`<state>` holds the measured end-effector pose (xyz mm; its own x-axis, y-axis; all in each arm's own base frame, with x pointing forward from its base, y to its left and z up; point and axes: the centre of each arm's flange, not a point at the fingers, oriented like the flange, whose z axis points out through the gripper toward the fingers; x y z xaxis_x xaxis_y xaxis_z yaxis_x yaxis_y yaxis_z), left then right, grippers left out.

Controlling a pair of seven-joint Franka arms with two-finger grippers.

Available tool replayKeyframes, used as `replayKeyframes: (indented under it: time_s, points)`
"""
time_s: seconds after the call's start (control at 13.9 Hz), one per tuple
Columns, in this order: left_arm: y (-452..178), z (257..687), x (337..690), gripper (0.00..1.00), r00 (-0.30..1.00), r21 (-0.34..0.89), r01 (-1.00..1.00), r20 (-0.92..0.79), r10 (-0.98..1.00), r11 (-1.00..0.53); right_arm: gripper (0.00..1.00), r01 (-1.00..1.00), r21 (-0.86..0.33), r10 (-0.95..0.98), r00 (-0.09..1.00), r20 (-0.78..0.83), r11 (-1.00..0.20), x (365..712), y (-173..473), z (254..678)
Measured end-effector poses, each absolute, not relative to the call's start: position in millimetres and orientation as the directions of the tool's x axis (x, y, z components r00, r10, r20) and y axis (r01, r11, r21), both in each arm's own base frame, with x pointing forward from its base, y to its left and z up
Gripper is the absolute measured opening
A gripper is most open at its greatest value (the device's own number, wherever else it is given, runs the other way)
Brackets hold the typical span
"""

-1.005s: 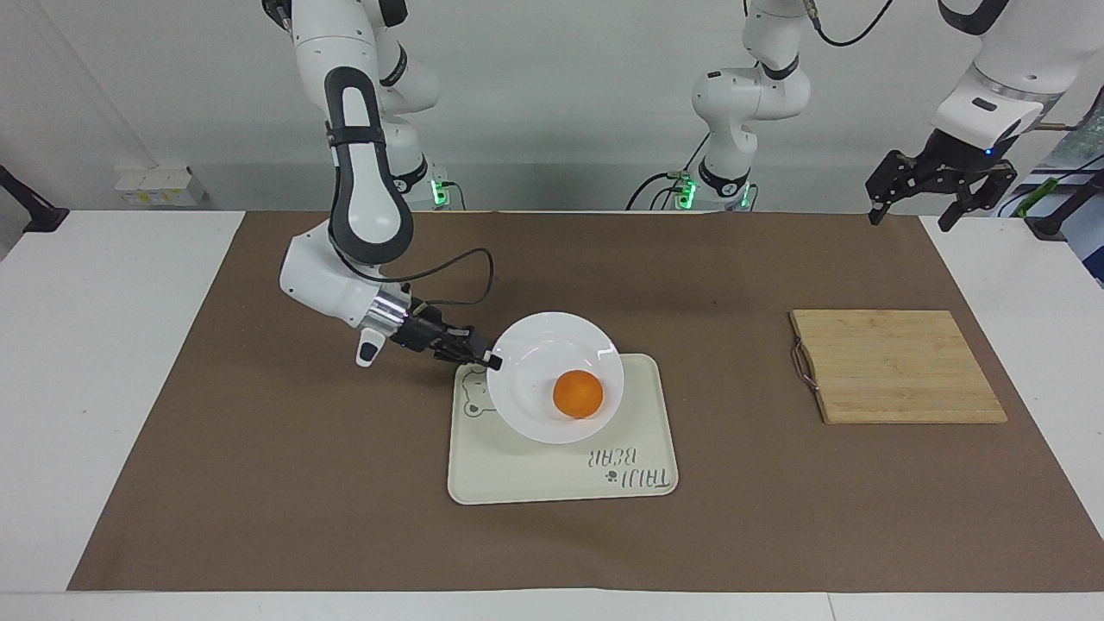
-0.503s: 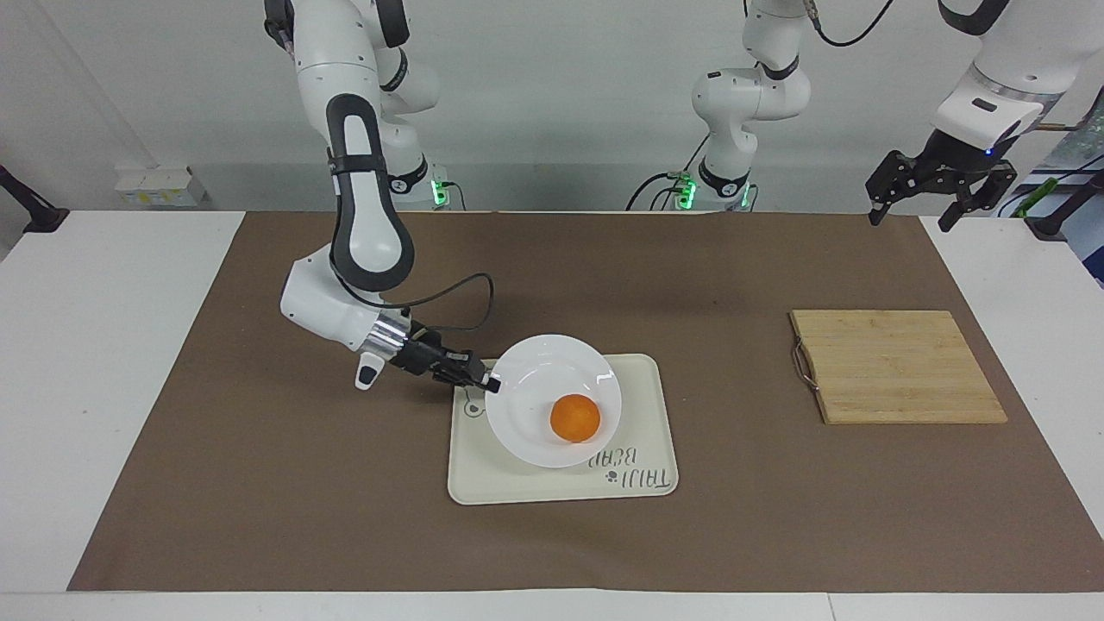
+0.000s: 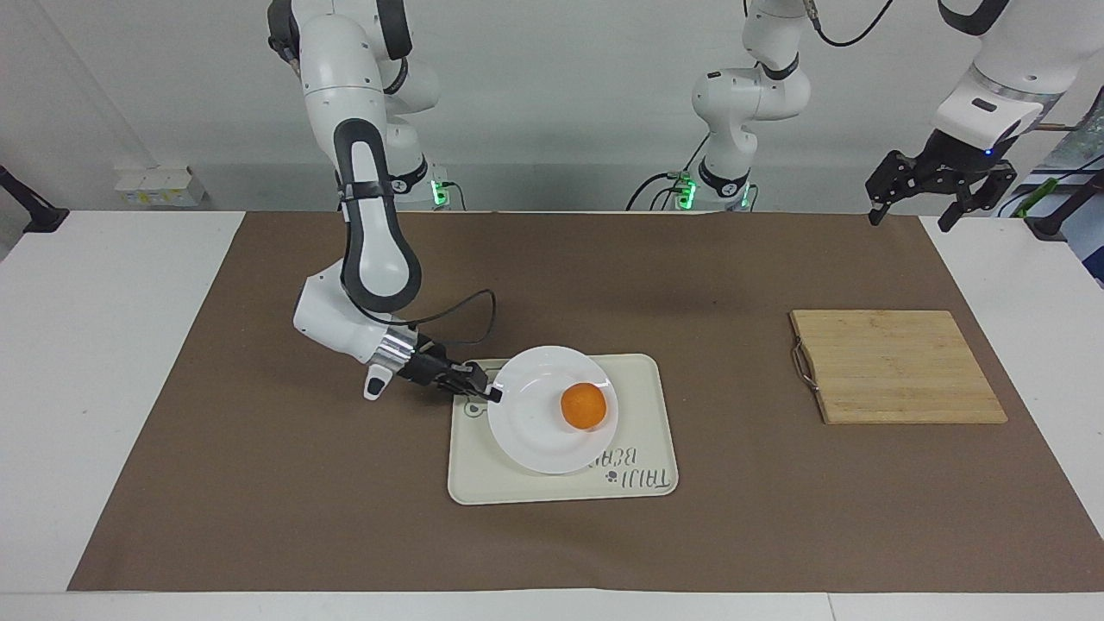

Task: Place orange and plate with both arms
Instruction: 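Carry the plate with the right gripper onto the bear tray, then lower the plate onto the tray and open the right gripper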

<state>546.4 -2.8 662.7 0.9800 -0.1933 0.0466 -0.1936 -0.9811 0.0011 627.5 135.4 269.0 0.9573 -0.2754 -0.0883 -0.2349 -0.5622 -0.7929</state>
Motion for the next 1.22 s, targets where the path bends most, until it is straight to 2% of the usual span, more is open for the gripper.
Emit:
replayKeyframes:
  time_s: [0.43,0.5,0.57,0.79,1.08,1.22]
  points:
    - [-3,663,546,1.0,0.98,0.001,-0.194,0.047,-0.193,-0.981,0.04,-0.213,-0.808,-0.277,0.959,-0.064,-0.55,628,139,269]
    - [-3,663,546,1.0,0.98,0.001,-0.194,0.047,-0.193,-0.981,0.09,-0.208,-0.809,-0.275,0.96,-0.059,-0.55,628,139,270]
    - [-3,663,546,1.0,0.98,0.001,-0.194,0.047,-0.193,-0.981,0.18,-0.204,-0.81,-0.275,0.96,-0.055,-0.55,630,140,272]
    - [-3,663,546,1.0,0.98,0.001,-0.194,0.046,-0.193,-0.981,0.53,-0.196,-0.81,-0.282,0.959,-0.04,-0.553,634,138,277]
    - [-3,663,546,1.0,0.98,0.001,-0.194,0.046,-0.193,-0.981,0.97,-0.142,-0.738,-0.26,0.964,0.047,-0.66,646,128,291]
    - [-3,663,546,1.0,0.98,0.001,-0.194,0.046,-0.193,-0.981,1.0,-0.138,-0.687,-0.26,0.963,0.076,-0.714,653,120,301]
